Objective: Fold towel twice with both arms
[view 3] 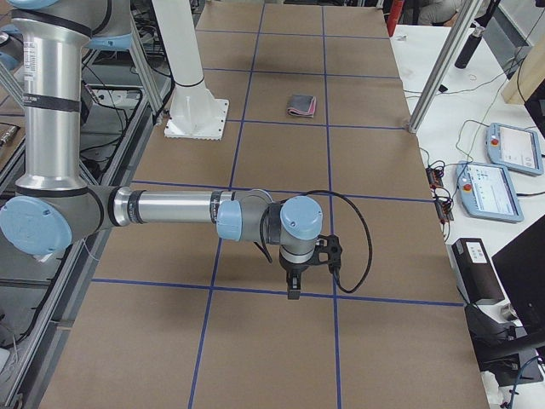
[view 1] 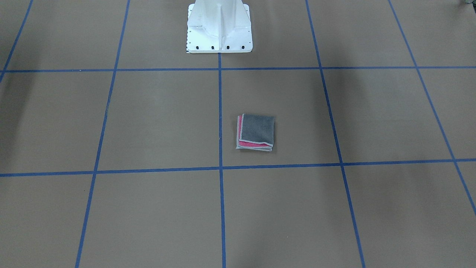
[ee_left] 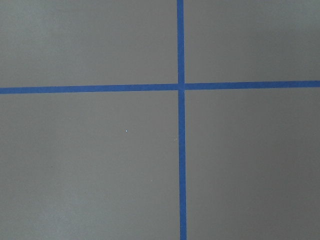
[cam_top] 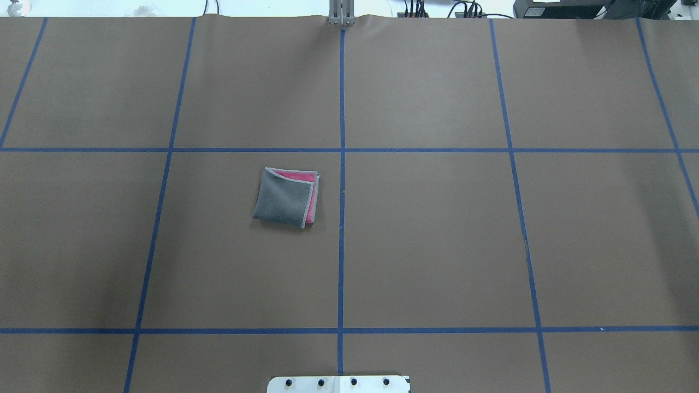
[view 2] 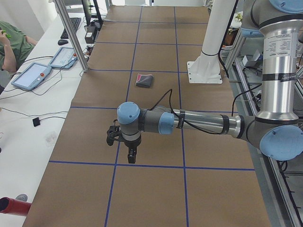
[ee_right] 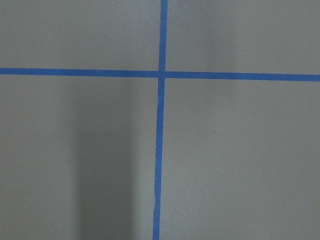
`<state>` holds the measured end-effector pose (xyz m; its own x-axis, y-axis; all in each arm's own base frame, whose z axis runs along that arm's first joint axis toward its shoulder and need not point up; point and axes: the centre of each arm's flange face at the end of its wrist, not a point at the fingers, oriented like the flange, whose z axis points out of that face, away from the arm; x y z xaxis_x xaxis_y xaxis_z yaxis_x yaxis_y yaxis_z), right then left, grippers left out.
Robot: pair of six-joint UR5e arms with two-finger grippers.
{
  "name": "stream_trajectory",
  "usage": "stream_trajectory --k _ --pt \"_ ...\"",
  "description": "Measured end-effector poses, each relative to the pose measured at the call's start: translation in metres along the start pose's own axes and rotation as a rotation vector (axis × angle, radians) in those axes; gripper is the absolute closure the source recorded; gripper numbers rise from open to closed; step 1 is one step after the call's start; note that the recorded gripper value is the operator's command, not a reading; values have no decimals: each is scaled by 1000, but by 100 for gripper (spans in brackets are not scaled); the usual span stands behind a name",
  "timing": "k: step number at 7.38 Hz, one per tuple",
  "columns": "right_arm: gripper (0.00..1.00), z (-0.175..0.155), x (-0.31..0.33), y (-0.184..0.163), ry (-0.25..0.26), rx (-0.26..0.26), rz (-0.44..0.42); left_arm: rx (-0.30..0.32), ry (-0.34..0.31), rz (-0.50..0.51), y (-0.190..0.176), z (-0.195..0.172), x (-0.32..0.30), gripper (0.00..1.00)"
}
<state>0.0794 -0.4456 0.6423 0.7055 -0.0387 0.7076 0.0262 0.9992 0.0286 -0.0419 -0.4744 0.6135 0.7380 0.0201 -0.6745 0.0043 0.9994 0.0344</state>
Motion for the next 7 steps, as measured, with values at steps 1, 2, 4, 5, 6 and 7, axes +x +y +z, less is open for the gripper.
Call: stream_trajectory --k 1,2,4,5,6,7 --pt "0 1 1 1 -3 -1 1 0 0 0 -1 0 0 0" --pt "0 1 1 2 -5 -3 3 0 0 0 -1 0 0 0" --pt "0 2 2 4 -7 -5 5 0 1 0 -1 0 0 0" --pt "0 3 2 4 -7 -6 7 -1 1 -1 -1 0 0 0" --pt "0 3 3 5 -7 -7 9 0 1 0 -1 0 1 0" --pt "0 4 3 6 -7 -9 10 0 1 0 -2 0 1 0"
